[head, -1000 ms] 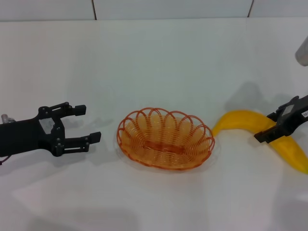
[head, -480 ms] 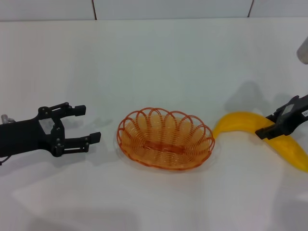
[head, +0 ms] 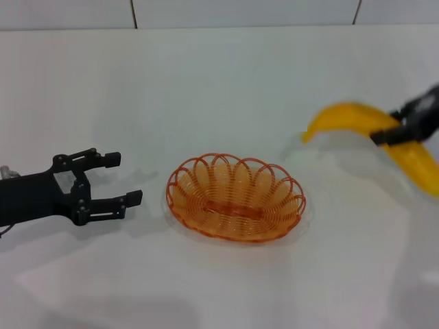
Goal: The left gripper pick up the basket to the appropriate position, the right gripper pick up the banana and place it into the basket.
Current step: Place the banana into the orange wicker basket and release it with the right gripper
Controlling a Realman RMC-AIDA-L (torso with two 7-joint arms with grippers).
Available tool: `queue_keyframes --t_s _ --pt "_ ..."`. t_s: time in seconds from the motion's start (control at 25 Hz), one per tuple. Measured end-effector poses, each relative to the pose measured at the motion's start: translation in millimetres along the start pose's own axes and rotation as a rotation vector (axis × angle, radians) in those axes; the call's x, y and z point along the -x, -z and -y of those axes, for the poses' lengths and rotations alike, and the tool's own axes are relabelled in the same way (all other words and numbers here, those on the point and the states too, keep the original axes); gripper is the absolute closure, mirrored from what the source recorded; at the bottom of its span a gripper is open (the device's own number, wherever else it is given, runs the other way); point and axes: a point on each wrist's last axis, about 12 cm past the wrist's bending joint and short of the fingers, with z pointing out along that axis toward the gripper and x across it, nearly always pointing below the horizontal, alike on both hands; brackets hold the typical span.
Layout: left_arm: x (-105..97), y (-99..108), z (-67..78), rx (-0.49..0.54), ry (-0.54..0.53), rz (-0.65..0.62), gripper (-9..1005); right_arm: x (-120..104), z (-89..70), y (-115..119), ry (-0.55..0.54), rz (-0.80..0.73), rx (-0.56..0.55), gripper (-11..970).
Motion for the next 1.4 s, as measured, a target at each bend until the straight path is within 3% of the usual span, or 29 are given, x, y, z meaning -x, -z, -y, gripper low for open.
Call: queue_keyframes --t_s 0.12,0.24,0.4,0.64,0.96,1.4 --pt "-1 1 0.3 0.002 0.001 0.000 119 21 -15.3 15 0.080 0.095 0.069 424" --pt "0 -1 0.2 -0.006 -0.003 -0.005 119 45 -42.1 18 0.214 0.156 0.205 419" --pt "0 -2 1.7 -0.031 -0.007 -0.021 119 74 -74.3 8 0.370 0.157 0.362 414" --pt "2 -3 1.0 -0.036 -0.011 -0.020 120 96 -103.0 -18 0.464 0.123 0.447 405" --pt "0 -6 3.3 -0.085 -0.022 -0.069 120 122 -107.5 -60 0.396 0.126 0.456 394" --pt "-1 -8 4.6 -0.122 -0.024 -0.115 119 116 -99.2 -90 0.312 0.065 0.360 379"
